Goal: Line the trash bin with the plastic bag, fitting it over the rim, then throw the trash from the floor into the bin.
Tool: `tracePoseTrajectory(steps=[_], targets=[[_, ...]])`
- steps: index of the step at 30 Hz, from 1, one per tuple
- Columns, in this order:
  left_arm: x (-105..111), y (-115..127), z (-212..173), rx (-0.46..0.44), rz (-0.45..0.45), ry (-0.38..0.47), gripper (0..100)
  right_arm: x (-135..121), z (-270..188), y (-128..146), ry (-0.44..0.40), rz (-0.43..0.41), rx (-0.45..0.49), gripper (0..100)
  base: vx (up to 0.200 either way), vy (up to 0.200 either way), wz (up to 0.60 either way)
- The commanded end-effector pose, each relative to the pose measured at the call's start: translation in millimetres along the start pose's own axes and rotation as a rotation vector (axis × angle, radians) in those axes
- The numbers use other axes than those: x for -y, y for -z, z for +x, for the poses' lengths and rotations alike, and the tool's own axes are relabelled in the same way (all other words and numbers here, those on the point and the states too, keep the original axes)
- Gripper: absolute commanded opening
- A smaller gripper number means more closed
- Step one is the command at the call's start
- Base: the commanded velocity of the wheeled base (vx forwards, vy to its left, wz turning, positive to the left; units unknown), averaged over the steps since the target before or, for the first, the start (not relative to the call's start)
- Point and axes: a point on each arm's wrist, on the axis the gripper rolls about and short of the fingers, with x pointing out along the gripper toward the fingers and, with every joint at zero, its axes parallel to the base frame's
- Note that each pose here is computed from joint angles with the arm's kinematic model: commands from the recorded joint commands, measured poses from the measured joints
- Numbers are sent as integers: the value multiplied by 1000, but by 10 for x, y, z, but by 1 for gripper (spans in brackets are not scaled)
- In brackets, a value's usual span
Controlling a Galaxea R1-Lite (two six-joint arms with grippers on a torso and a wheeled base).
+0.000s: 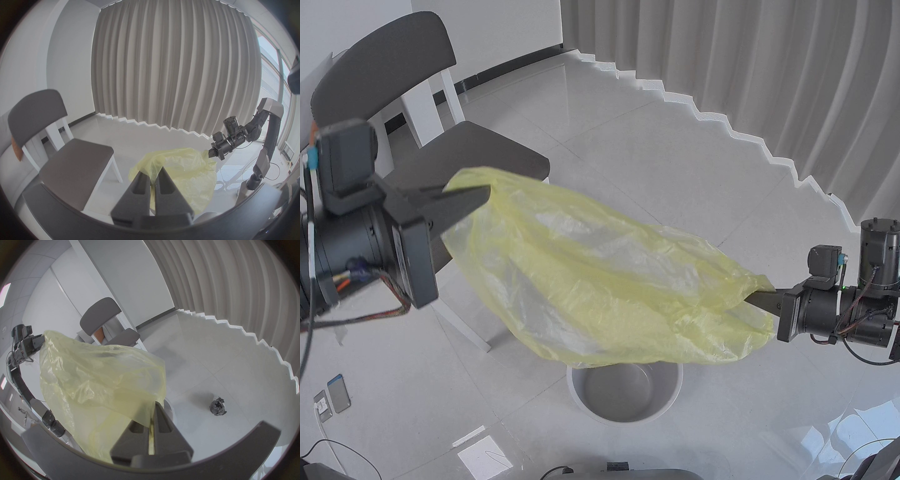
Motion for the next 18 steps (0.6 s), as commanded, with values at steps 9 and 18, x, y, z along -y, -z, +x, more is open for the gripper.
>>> tracePoseTrajectory(steps=[9, 18], targets=[[-15, 600, 48, -98, -149, -41, 0, 36, 308, 296, 66, 7, -139, 0, 0, 0, 0], [82, 978, 357, -195, -181, -20, 0, 136, 435, 448, 91, -54, -219, 0, 0, 0, 0]])
